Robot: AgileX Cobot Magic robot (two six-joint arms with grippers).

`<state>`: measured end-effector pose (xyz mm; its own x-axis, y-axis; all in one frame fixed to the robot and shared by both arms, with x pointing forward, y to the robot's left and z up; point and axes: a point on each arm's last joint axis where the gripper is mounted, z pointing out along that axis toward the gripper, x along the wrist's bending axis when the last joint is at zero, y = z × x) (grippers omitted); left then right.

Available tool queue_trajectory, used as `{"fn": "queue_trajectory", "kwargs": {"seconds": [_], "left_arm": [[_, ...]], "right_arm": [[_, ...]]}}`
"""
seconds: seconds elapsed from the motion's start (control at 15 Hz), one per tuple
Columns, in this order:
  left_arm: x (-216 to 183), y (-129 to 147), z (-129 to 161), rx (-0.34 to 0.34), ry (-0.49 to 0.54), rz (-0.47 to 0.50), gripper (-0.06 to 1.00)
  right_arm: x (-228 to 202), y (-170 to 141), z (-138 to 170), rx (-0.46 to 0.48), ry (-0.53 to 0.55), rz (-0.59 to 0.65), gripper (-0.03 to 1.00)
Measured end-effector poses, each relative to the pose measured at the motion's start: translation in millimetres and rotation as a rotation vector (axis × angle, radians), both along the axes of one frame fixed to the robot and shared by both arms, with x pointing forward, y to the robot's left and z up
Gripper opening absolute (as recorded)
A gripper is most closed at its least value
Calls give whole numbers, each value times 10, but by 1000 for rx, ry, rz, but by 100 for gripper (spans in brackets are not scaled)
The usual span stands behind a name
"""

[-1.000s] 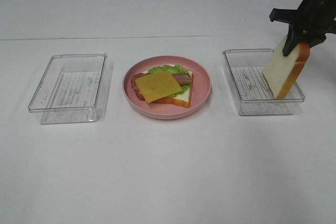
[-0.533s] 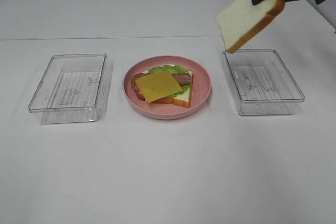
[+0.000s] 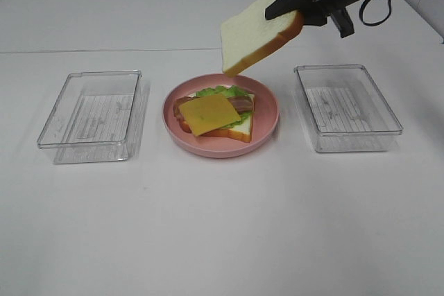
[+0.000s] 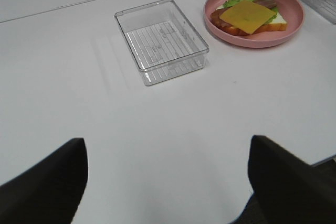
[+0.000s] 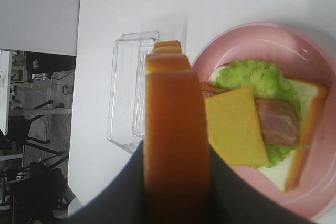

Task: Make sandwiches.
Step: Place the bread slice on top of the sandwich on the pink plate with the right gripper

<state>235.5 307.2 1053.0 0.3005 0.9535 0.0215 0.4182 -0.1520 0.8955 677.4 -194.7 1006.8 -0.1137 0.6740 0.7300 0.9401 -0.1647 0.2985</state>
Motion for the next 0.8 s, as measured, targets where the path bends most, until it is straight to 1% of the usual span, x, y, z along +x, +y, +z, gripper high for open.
{"fn": "queue_trajectory", "kwargs": {"seconds": [0.07, 0.13, 0.27, 0.33, 0.47, 0.53, 0.8], "left_arm": [[0, 0, 0, 0, 0, 0, 79], [0, 0, 0, 0, 0, 0, 79], [0, 0, 0, 0, 0, 0, 79], [0, 0, 0, 0, 0, 0, 79], [0, 0, 0, 0, 0, 0, 79], [0, 0, 0, 0, 0, 0, 79], [0, 0, 0, 0, 0, 0, 79]], "right_arm": [[-12, 97, -50, 2, 0, -7, 21], [-1, 267, -154, 31, 17, -10, 21], [32, 395, -313, 69, 53, -29, 21], [58, 443, -443, 94, 85, -46, 21], [117, 464, -689, 141, 150, -95, 21], [156, 472, -875, 169, 194, -135, 21], [164, 486, -1010, 170, 223, -149, 21]]}}
